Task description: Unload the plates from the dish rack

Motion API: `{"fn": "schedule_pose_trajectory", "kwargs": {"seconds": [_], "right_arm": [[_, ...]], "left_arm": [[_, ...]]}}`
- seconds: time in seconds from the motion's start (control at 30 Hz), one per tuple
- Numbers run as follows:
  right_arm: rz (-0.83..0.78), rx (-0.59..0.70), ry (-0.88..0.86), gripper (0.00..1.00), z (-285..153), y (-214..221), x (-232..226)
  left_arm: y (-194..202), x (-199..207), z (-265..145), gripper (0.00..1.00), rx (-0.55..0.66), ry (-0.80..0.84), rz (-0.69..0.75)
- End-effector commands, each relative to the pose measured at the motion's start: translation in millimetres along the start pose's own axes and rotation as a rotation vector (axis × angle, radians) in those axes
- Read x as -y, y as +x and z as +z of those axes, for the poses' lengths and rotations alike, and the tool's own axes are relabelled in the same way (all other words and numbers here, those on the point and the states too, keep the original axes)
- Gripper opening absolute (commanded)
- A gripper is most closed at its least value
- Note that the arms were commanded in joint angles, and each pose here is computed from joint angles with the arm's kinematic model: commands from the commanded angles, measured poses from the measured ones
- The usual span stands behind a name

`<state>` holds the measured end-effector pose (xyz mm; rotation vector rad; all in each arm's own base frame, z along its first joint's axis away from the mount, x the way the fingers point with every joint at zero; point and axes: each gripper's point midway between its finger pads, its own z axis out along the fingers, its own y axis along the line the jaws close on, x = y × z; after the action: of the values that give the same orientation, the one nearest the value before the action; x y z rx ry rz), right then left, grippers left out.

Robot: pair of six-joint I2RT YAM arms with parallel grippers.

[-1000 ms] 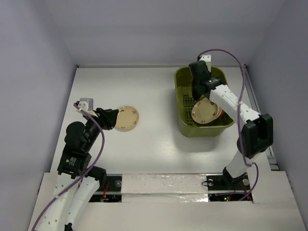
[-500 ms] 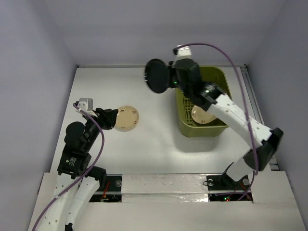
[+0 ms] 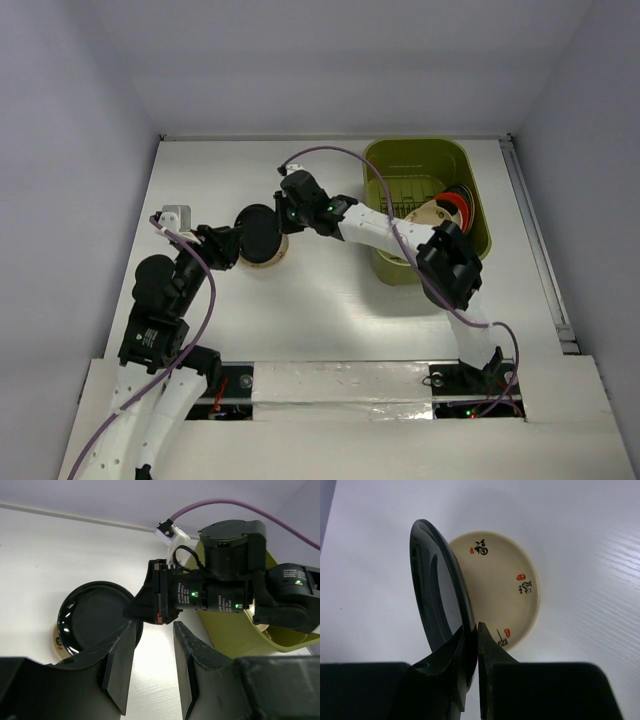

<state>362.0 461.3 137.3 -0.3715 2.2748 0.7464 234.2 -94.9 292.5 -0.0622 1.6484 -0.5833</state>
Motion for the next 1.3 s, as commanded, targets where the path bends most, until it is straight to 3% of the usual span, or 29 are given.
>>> {"fn": "schedule_pose_trajectory", "kwargs": {"seconds": [0.0, 0.03, 0.07, 0.13, 0.17, 0.27, 0.37, 0.43, 0.5, 0.53, 0.57, 0.63, 0.67, 0.77, 0.87, 0.97, 1.13, 1.23, 1.27], "right_arm": [[0.092, 0.097, -0.164, 0.03, -4, -35, -39], [0.096, 0.085, -0.156, 0.07, 0, -30, -36], [0.099, 0.072, -0.144, 0.2, 6, -23, -31], [0.101, 0.064, -0.124, 0.37, 8, -18, -26], [0.1, 0.065, -0.106, 0.51, 8, -17, -22], [0.091, 0.078, -0.081, 0.73, 3, -18, -17], [0.071, 0.109, -0.047, 0.84, -11, -29, -13], [0.049, 0.154, -0.041, 0.84, -34, -45, -15], [0.016, 0.196, 0.001, 0.77, -54, -53, -6], [0.01, 0.269, 0.002, 0.72, -89, -75, -11], [0.006, 0.336, 0.097, 0.54, -108, -88, 6], [-0.02, 0.433, 0.209, 0.32, -163, -107, 32], [-0.023, 0.445, 0.32, 0.16, -182, -108, 58], [0.012, 0.461, 0.49, 0.02, -242, -110, 122], [0.082, 0.482, 0.628, 0.0, -292, -100, 185], [0.144, 0.44, 0.76, 0.0, -315, -78, 242], [0.178, 0.327, 0.824, 0.0, -307, -47, 280], [0.203, 0.258, 0.87, 0.12, -298, -30, 300], [0.21, 0.239, 0.886, 0.24, -297, -25, 305]], "left_arm": [[-20, 7, -2, 0.33, 0.07, 0.021, 0.004], [-19, 6, -2, 0.33, 0.067, 0.02, 0.004], [-19, 6, -2, 0.33, 0.068, 0.018, 0.004], [-18, 6, -1, 0.33, 0.065, 0.017, 0.004], [-19, 6, -1, 0.34, 0.066, 0.019, 0.004], [-18, 6, 0, 0.36, 0.064, 0.018, 0.004], [-18, 5, 1, 0.36, 0.061, 0.015, 0.004], [-17, 5, 1, 0.37, 0.06, 0.013, 0.002], [-16, 4, 1, 0.38, 0.058, 0.01, 0.002], [-16, 4, 2, 0.39, 0.055, 0.008, 0.001], [-15, 3, 2, 0.4, 0.053, 0.007, 0.003], [-13, 2, 4, 0.4, 0.044, 0.003, 0.0], [-12, 1, 5, 0.4, 0.041, -0.002, 0.0], [-8, 0, 10, 0.4, 0.021, -0.006, -0.003], [-2, -3, 16, 0.4, -0.007, -0.015, -0.008], [4, -3, 23, 0.4, -0.037, -0.015, -0.011], [17, 6, 32, 0.4, -0.096, 0.02, -0.006], [22, 9, 33, 0.4, -0.114, 0.028, 0.001], [22, 10, 33, 0.4, -0.113, 0.029, 0.0]]}}
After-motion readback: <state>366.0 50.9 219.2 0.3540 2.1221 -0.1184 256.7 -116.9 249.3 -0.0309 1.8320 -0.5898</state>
